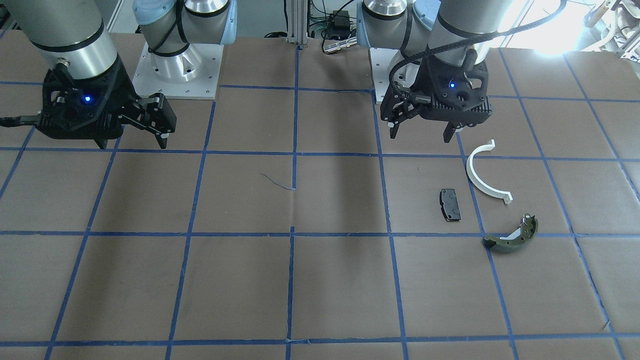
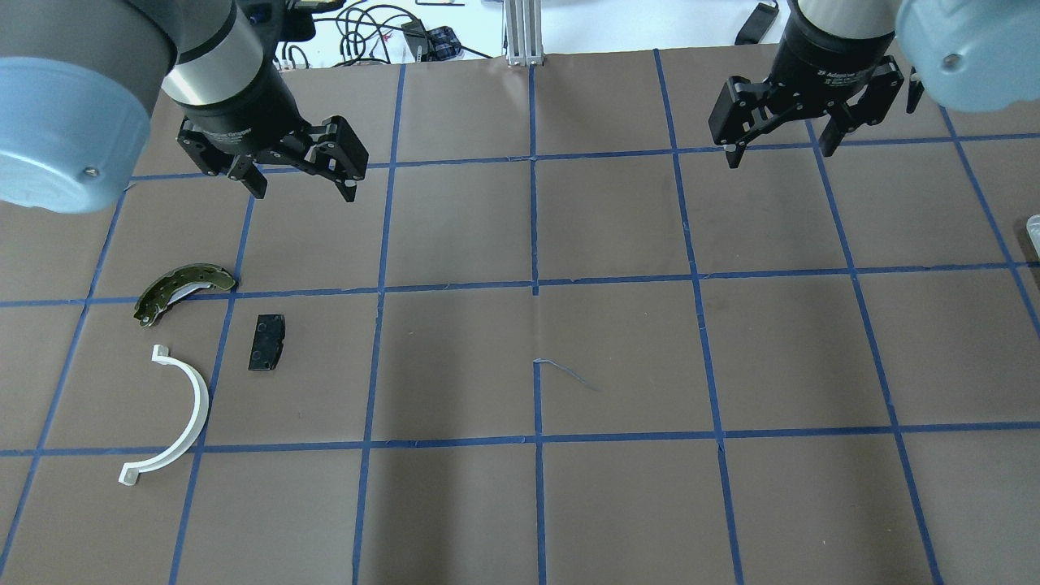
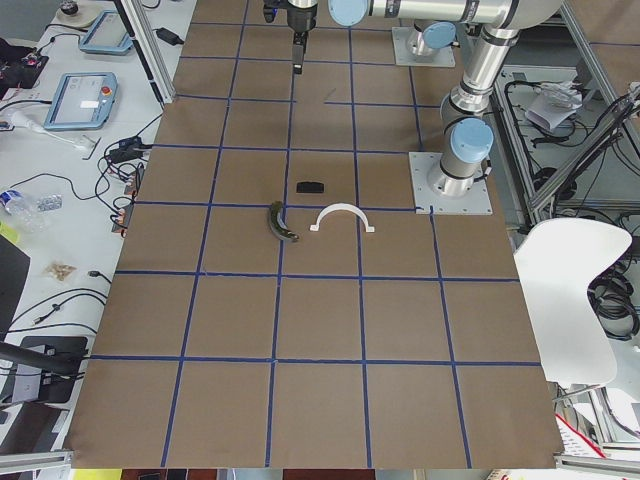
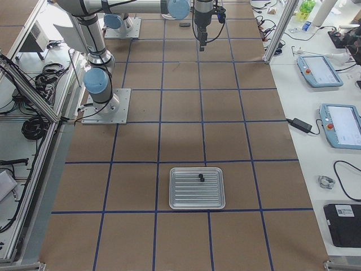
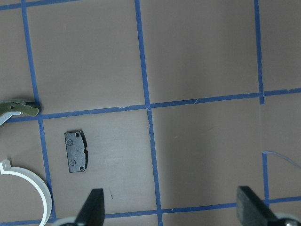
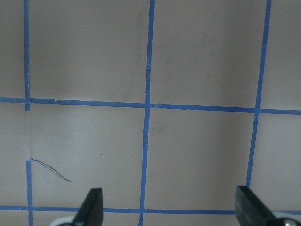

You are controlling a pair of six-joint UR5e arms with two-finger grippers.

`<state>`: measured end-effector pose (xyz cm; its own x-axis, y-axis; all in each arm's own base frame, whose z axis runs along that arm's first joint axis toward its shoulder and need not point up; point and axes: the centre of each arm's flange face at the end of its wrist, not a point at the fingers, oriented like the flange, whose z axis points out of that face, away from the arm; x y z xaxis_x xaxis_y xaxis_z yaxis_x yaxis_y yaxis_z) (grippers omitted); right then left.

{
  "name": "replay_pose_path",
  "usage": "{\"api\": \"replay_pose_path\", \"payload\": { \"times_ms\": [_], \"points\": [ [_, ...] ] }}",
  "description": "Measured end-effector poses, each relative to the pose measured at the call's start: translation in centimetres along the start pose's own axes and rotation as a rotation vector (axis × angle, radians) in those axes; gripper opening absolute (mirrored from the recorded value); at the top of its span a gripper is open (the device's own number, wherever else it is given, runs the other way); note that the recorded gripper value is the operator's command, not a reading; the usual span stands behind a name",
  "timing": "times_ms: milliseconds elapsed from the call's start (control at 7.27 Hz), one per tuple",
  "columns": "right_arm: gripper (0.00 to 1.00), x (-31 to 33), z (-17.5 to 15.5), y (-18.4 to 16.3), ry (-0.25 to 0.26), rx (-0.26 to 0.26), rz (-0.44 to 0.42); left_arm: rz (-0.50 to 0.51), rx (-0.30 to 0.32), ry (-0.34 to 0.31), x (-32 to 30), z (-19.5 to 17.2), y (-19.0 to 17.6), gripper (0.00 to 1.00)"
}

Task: Place bearing gear from tray to pile

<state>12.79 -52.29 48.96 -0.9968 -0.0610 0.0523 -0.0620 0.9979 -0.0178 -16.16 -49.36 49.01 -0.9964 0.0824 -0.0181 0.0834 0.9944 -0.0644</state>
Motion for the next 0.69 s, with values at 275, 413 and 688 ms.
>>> {"api": "replay_pose_path", "payload": {
  "times_ms": [275,413,688],
  "points": [
    [1.0,-0.03,0.16,0.04,-0.002,-0.003,0.001,0.003,-0.002,0.001,0.06,0.12,0.01,1.0],
    [1.0,-0.07,0.17,0.08,-0.006,-0.005,0.001,0.004,-0.002,0.0,0.07,0.11,0.01,1.0],
    [1.0,-0.29,-0.21,0.31,-0.029,0.004,0.0,0.006,0.0,0.0,0.07,0.02,0.03,1.0]
  ]
}}
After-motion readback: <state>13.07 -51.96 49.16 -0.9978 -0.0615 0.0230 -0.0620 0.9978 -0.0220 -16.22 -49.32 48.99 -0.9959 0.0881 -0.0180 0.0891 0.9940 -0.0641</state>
